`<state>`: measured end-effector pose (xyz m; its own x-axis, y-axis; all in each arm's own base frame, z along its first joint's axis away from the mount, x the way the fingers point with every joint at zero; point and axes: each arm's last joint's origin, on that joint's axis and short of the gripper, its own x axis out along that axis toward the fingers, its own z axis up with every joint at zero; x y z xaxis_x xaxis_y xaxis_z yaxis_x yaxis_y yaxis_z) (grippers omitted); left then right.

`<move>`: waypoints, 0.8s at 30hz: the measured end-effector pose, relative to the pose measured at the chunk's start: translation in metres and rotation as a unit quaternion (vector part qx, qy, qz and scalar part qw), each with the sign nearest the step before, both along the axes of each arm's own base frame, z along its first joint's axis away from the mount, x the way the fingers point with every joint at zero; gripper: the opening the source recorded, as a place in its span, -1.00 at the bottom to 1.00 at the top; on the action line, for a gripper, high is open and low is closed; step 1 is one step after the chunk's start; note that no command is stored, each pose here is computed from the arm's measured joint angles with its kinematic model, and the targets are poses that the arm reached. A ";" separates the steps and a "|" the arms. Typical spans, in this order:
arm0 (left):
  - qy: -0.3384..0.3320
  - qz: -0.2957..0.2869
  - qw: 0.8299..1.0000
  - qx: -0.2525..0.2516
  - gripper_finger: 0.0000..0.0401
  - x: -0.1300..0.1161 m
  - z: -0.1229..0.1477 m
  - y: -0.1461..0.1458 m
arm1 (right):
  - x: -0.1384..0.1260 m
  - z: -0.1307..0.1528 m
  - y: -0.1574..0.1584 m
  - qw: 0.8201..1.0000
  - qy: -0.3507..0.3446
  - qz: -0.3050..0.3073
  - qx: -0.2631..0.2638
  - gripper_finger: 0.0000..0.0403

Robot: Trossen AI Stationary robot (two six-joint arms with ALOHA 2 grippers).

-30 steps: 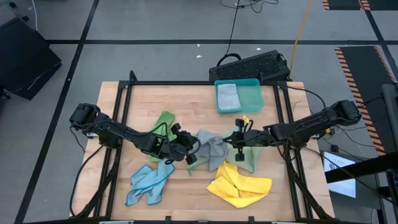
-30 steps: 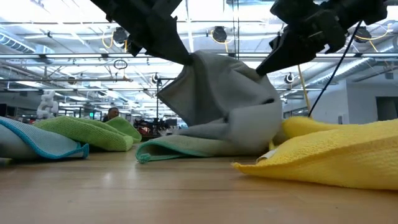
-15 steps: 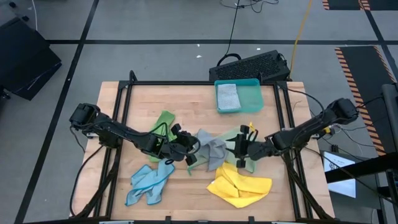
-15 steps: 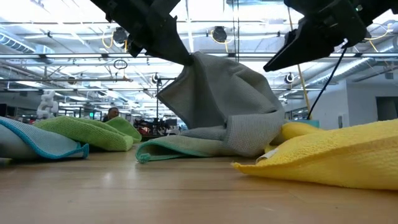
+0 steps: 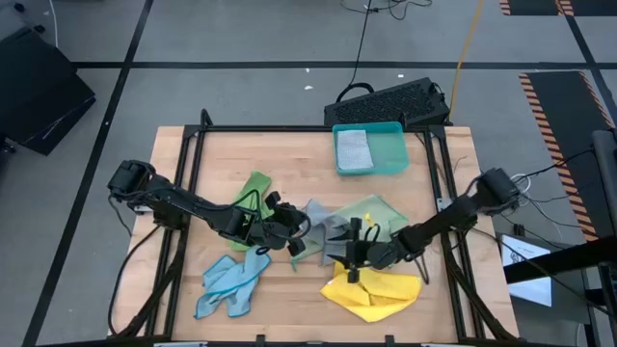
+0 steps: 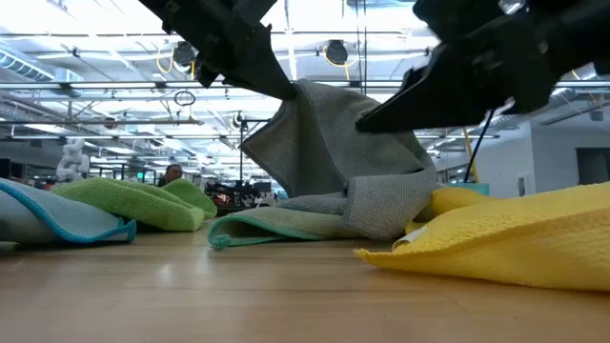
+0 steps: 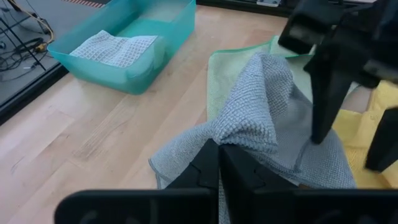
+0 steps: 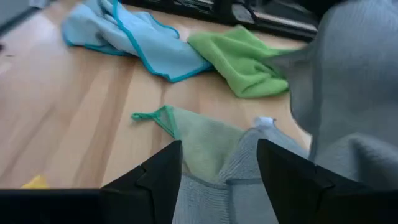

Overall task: Fold microfiber towels
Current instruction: Fold the gray microfiber cloth

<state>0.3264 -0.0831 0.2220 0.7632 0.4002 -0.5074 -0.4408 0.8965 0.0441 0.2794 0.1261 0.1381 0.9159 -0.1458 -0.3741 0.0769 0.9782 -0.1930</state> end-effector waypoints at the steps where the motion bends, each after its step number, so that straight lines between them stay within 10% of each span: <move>1: 0.001 -0.001 1.000 0.002 -0.98 0.000 0.000 0.000 | 0.003 -0.003 0.002 1.000 0.001 -0.013 0.002 -0.02; 24: 0.005 0.010 1.000 0.011 -0.88 0.000 0.000 0.005 | 0.016 -0.012 -0.002 0.979 0.128 -0.086 -0.130 -0.01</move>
<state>0.3268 -0.0785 0.2216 0.7500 0.4266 -0.5055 -0.4581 0.8863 0.0683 0.2958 0.1244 0.1261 0.7505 -0.4106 -0.5178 0.1529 0.8702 -0.4684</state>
